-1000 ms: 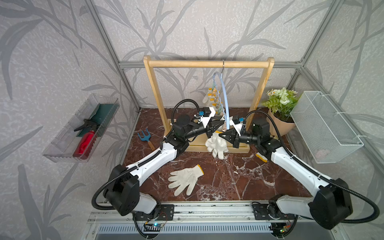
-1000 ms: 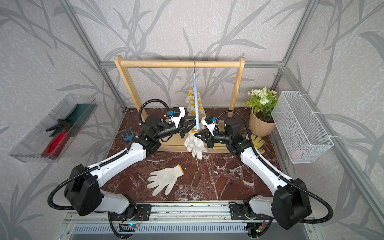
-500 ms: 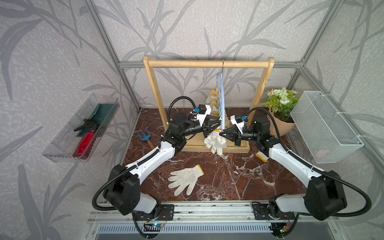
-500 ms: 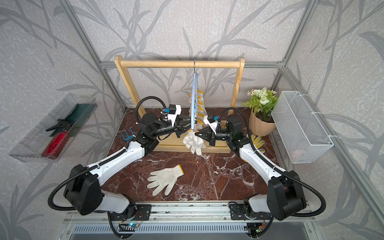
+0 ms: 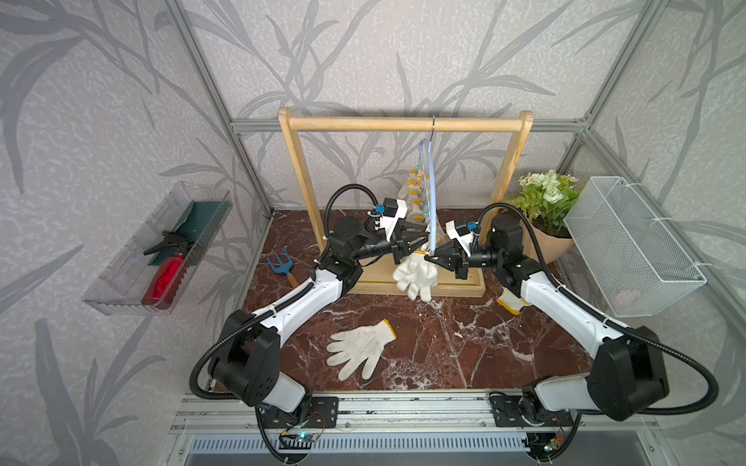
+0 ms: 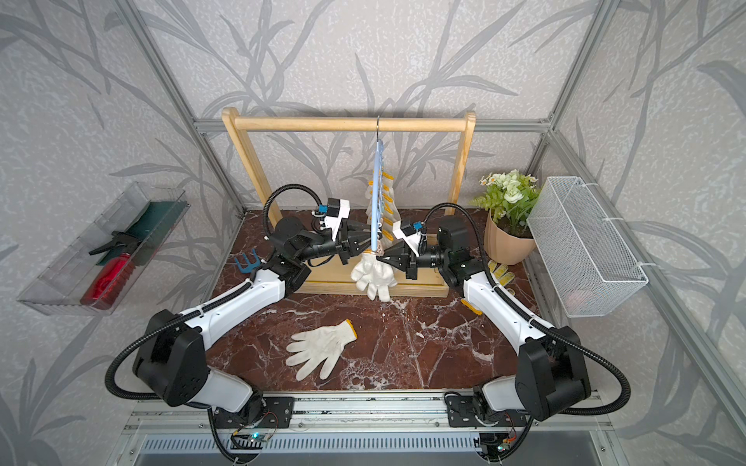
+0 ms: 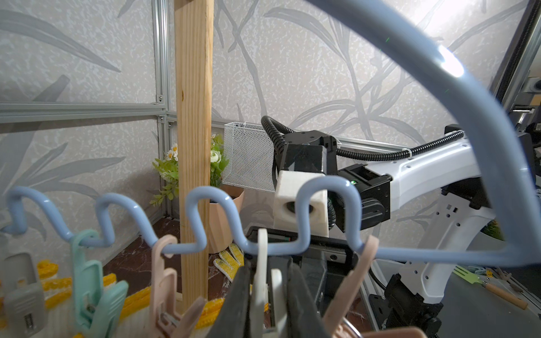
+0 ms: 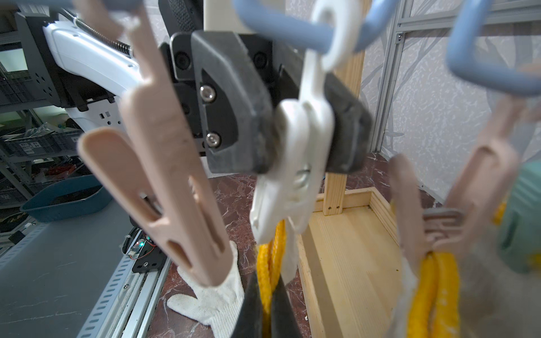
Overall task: Clip the gloves onto a hanger to dry
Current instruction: Clamp the glove onto the hanger.
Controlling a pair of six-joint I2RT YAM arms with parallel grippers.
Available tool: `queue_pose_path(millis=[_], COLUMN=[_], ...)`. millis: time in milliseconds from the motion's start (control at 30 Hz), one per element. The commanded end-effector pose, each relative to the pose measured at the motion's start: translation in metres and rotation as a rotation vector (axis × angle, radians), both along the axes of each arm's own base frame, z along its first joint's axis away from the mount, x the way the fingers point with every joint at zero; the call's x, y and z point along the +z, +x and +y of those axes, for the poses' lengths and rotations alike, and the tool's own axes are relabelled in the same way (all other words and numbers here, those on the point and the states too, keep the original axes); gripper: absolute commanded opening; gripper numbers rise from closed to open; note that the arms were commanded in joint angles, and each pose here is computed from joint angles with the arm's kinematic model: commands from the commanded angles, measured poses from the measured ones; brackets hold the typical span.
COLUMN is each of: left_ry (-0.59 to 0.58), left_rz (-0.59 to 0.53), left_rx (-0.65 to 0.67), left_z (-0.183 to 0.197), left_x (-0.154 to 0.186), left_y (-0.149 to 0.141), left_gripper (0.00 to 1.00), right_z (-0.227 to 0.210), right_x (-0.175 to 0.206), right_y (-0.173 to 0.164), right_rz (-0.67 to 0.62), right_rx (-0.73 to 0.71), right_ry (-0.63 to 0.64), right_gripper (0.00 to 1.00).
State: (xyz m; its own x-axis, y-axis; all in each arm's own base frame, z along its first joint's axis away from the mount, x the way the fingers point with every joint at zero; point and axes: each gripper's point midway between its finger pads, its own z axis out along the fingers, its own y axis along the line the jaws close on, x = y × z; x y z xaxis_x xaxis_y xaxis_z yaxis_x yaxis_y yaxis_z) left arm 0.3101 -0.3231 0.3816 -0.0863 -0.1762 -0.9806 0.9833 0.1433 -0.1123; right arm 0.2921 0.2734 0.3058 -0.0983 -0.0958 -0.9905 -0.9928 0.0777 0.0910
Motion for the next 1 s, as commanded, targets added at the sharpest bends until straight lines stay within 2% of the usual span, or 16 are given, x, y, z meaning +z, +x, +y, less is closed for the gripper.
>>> queue_pose_path(millis=[0, 467, 967], left_ry=[-0.043, -0.038, -0.041], left_rz=[-0.062, -0.061, -0.047], left_rx=[-0.036, -0.070, -0.126], left_z=[0.002, 0.001, -0.001], left_x=[0.025, 0.022, 0.024], left_y=[-0.007, -0.008, -0.014], left_gripper=[0.00, 0.00, 0.00], right_z=[0.002, 0.000, -0.003], right_x=[0.014, 0.026, 0.033], right_y=[-0.002, -0.012, -0.011], right_rz=[-0.054, -0.104, -0.155], right_rx=[0.030, 0.062, 0.029], right_ry=[0.017, 0.023, 0.020], right_gripper=[0.00, 0.00, 0.00])
